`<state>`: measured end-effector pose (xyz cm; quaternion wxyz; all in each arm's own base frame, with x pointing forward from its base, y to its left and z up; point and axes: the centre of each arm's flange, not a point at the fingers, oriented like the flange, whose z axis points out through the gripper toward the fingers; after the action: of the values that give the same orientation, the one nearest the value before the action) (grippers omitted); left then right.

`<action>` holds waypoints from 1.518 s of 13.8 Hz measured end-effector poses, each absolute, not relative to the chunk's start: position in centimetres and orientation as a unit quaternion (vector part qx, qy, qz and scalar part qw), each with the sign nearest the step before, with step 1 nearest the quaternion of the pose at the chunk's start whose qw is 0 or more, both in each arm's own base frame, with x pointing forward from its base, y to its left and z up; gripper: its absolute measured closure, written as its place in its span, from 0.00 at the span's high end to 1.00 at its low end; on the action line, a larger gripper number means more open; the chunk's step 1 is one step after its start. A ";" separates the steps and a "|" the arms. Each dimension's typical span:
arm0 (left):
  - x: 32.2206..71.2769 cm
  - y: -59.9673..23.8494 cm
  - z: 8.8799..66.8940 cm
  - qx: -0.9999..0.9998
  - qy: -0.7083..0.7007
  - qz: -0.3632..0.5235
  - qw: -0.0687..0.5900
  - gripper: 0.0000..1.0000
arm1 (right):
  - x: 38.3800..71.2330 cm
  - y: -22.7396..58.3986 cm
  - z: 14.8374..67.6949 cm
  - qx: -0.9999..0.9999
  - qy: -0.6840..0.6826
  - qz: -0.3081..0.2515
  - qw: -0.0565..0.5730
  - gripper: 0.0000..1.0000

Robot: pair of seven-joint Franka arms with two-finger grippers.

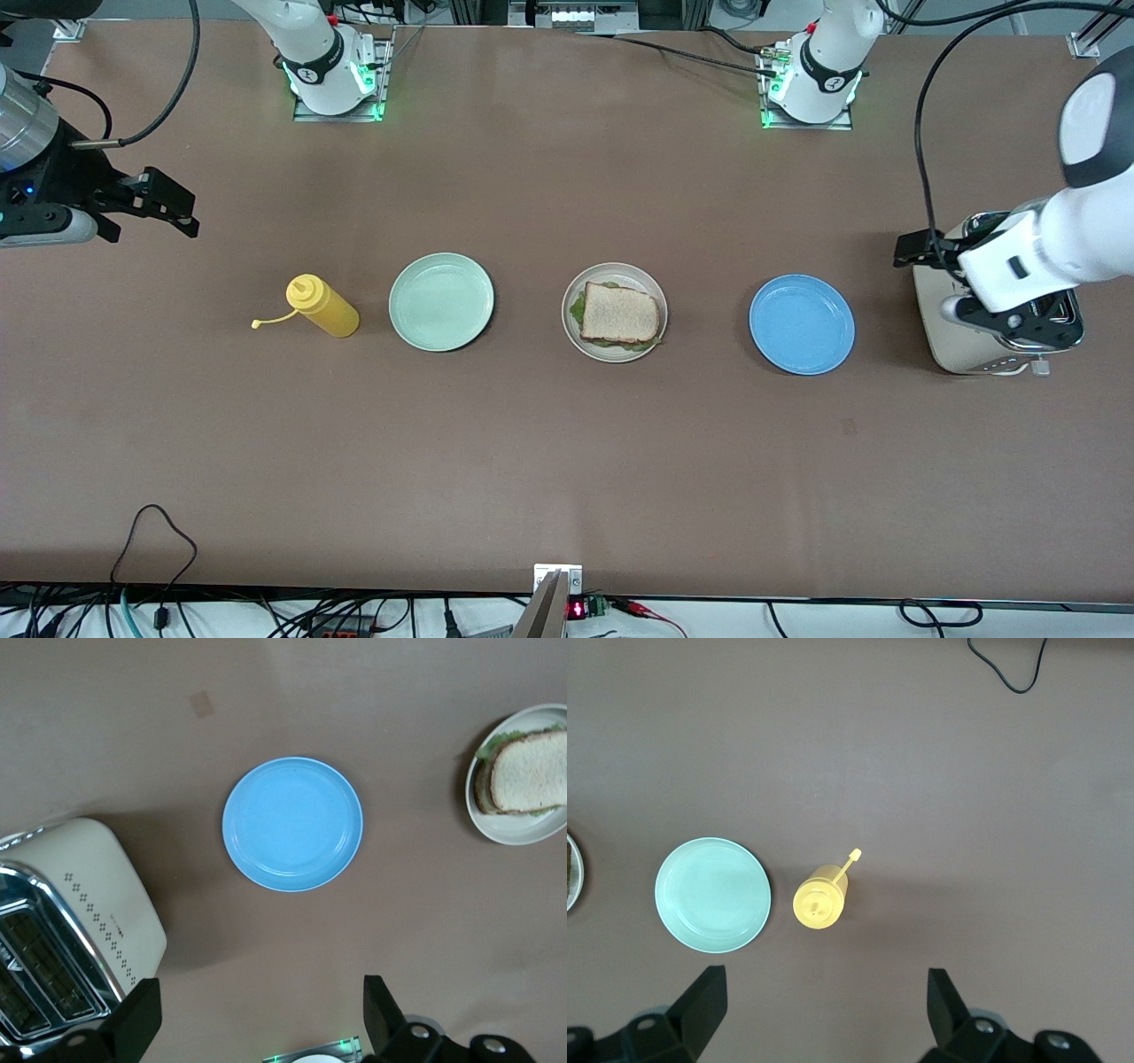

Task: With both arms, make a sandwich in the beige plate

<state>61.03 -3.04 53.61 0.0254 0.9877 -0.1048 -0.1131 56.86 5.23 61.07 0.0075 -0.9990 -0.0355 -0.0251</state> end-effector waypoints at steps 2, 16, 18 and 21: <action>59.8 -1.8 54.8 0.993 -0.091 -0.068 0.019 1.00 | 57.1 5.2 60.8 -0.999 -0.035 -0.023 0.010 1.00; 55.4 0.0 59.3 0.996 -0.086 -0.013 -0.010 1.00 | 57.3 5.3 60.4 -0.999 -0.034 -0.020 0.011 1.00; 55.4 0.4 59.3 0.997 -0.075 -0.013 -0.010 1.00 | 57.4 5.3 60.3 -0.999 -0.034 -0.019 0.011 1.00; 55.4 0.4 59.4 0.998 -0.064 -0.012 -0.011 1.00 | 57.4 5.3 60.2 -0.999 -0.034 -0.019 0.011 1.00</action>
<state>55.39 0.41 59.35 -0.0105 0.9978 -0.0636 -0.0125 57.41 5.26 60.23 0.0114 -0.9992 -0.0343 -0.0189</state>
